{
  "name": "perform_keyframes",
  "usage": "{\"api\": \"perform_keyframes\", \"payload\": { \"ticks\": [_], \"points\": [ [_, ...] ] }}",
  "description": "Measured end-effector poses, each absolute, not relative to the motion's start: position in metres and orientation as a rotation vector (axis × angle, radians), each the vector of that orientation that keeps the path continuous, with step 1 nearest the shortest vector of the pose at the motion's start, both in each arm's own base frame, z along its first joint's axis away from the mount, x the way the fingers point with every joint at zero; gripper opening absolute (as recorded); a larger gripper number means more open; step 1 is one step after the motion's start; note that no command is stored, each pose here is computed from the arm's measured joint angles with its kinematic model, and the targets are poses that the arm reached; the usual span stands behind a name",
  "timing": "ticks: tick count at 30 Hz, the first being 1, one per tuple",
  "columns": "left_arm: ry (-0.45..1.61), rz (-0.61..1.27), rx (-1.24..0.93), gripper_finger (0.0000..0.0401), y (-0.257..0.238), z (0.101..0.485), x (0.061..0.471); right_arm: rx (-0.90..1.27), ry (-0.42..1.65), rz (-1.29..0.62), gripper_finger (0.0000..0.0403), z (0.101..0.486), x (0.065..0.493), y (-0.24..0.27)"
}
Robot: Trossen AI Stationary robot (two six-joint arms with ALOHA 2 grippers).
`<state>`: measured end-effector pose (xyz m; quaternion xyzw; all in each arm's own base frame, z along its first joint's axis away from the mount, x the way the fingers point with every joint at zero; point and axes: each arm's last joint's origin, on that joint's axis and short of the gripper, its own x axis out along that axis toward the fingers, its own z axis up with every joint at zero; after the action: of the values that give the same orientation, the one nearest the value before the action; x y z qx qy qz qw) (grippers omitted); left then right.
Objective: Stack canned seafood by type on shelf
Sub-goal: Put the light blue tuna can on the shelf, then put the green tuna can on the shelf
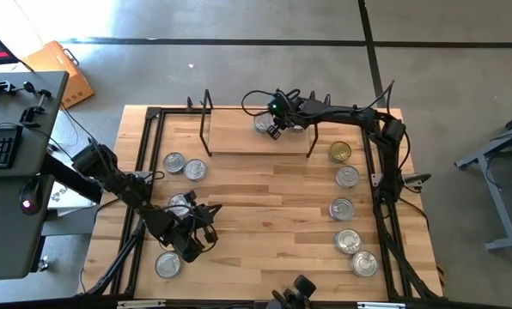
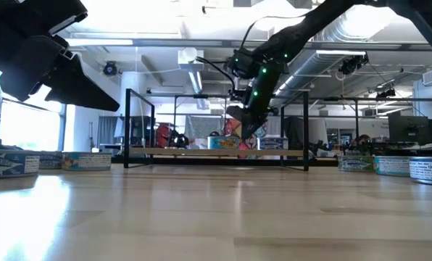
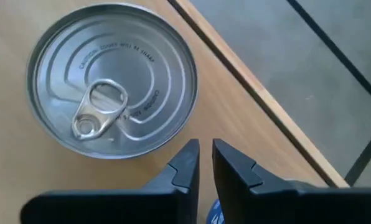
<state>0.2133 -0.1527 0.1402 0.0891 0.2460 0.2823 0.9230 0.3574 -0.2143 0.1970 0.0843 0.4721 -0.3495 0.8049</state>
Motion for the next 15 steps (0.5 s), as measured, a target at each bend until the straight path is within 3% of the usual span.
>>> {"api": "perform_keyframes", "payload": {
  "ticks": [15],
  "points": [
    [0.507,0.578,0.191,0.0,-0.153,0.14,0.213,0.25,0.987,-0.448,0.0034,0.196,0.377,-0.181]
  ]
}}
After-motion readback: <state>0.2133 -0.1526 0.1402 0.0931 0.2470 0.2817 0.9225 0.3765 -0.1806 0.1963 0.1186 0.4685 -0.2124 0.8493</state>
